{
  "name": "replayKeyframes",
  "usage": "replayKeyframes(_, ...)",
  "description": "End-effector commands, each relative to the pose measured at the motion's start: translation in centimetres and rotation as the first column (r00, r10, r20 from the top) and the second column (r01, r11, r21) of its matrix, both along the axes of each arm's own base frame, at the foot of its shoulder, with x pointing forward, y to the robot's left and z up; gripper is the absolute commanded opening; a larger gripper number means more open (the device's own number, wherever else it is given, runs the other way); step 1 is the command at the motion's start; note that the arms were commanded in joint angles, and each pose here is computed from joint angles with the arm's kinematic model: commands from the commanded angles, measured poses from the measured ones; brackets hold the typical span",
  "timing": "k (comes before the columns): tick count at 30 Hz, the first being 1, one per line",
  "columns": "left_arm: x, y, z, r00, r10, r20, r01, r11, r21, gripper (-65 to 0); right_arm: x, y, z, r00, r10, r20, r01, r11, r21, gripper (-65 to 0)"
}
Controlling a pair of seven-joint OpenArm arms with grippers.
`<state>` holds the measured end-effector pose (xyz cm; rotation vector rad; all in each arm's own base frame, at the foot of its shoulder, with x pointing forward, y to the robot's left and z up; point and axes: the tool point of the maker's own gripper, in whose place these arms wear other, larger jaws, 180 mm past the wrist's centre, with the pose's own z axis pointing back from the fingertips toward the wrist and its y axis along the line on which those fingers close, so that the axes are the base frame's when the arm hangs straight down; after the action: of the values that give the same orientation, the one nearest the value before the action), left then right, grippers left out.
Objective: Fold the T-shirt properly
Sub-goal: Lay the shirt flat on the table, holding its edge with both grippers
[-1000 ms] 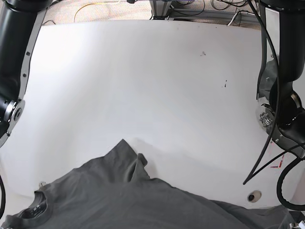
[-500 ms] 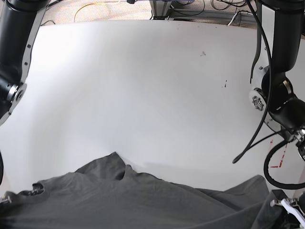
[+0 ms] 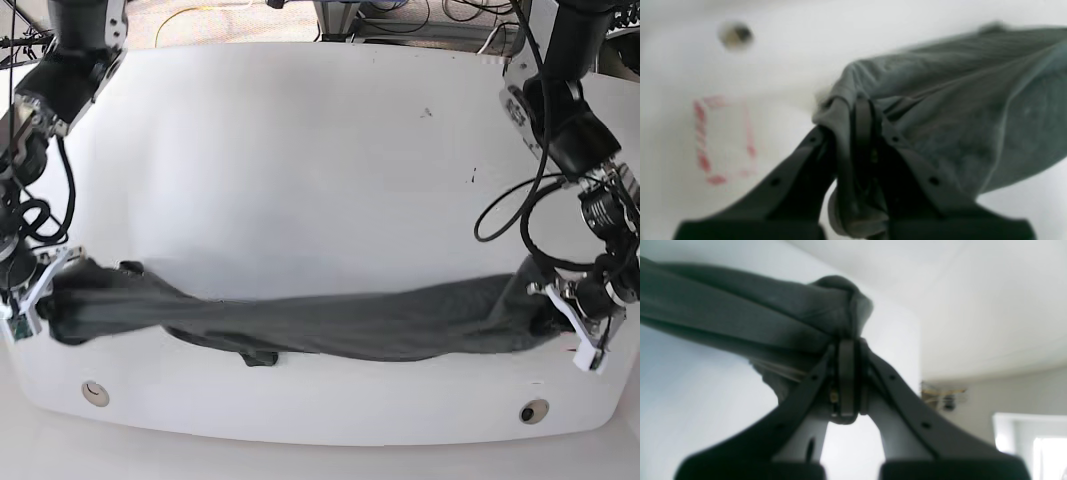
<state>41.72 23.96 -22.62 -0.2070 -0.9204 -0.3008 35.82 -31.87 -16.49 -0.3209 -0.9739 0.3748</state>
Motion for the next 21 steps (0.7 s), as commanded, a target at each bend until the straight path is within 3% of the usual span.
replayKeyframes(1, -1.1, 0.4, -1.0, 1.0, -0.004, -0.007, 0.004, 1.0, -0.001, -64.0, -1.8, -0.2, -1.8, 0.999, -0.031, -0.026, 0.031, 0.999, 0.006, -65.0)
replayKeyframes(5, -4.2, 1.2, -5.3, 0.992, 0.005, -0.122, -0.003, 1.0, 0.016, -63.9, -4.6, 0.5, -6.7, 0.99, -0.049, -0.13, 0.059, 0.996, 0.072, -65.0)
replayKeyframes(9, -7.9, 2.2, -10.1, 0.964, 0.017, -0.266, -0.012, 1.0, 0.019, -63.9, -7.9, 1.3, -11.0, 0.978, -0.057, -0.2, 0.086, 0.986, 0.141, -65.0)
replayKeyframes(15, -12.3, 4.7, -14.6, 0.903, 0.049, -0.426, -0.039, 0.999, 0.032, -63.9, -11.5, 2.5, -14.6, 0.957, -0.05, -0.285, 0.106, 0.977, 0.187, -65.0)
replayKeyframes(21, -14.7, 6.4, -16.4, 0.862, 0.071, -0.501, -0.053, 0.997, 0.051, -62.5, -13.6, 3.3, -16.5, 0.943, -0.041, -0.331, 0.117, 0.97, 0.211, -65.0)
